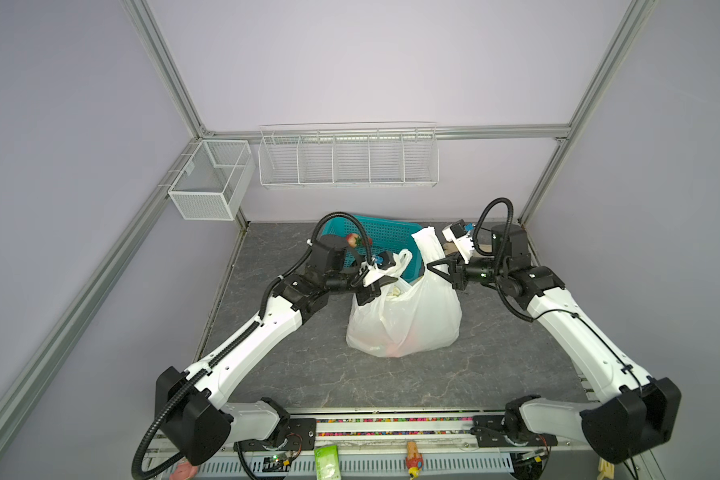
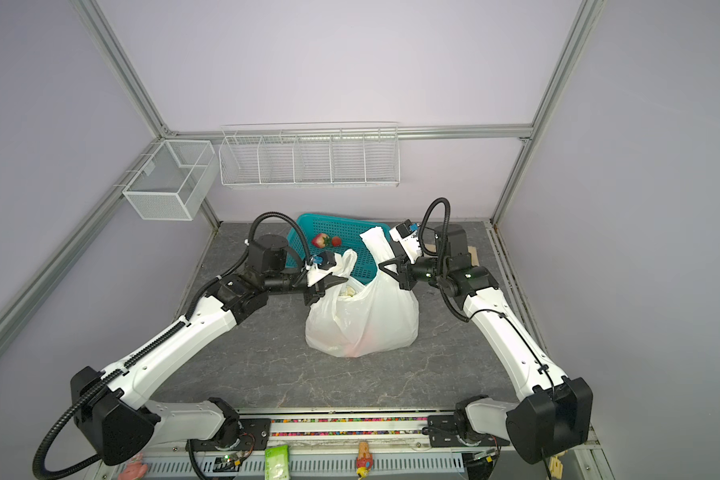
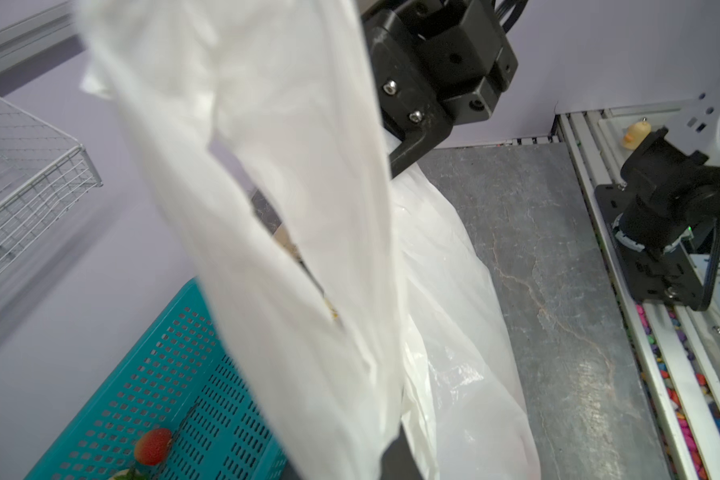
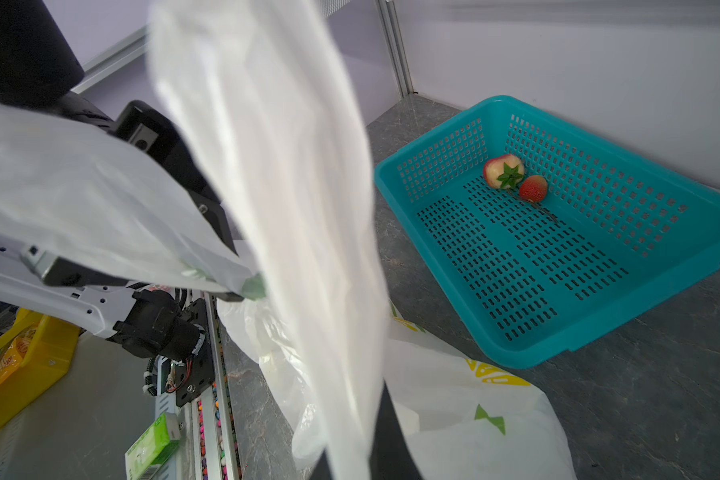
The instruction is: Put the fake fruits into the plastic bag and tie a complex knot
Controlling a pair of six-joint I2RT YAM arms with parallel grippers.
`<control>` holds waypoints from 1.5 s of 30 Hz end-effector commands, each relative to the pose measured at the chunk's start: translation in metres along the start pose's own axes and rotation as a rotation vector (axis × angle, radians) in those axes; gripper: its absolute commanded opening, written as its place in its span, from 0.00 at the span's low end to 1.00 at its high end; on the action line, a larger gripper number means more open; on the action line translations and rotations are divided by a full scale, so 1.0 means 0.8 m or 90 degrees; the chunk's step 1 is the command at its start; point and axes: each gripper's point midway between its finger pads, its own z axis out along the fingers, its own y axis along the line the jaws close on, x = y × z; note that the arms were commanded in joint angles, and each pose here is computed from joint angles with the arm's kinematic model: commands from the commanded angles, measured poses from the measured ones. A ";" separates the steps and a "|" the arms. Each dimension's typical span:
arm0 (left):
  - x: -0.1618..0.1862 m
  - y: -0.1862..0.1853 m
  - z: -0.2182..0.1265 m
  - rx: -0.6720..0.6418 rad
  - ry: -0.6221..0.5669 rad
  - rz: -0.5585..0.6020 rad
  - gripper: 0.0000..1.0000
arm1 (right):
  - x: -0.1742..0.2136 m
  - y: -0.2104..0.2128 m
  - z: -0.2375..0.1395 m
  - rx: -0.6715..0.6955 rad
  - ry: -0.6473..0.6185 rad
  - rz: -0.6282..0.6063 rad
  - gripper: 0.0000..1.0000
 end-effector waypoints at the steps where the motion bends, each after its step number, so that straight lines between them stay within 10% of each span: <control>1: 0.036 -0.012 0.011 0.031 0.124 0.031 0.00 | -0.005 0.010 0.000 -0.041 -0.012 -0.014 0.07; 9: 0.038 -0.005 0.028 0.062 0.220 0.073 0.00 | -0.002 0.022 0.001 -0.082 -0.019 -0.065 0.12; 45: -0.019 -0.003 0.040 0.091 0.199 0.180 0.00 | 0.002 0.036 -0.016 -0.057 -0.103 -0.192 0.71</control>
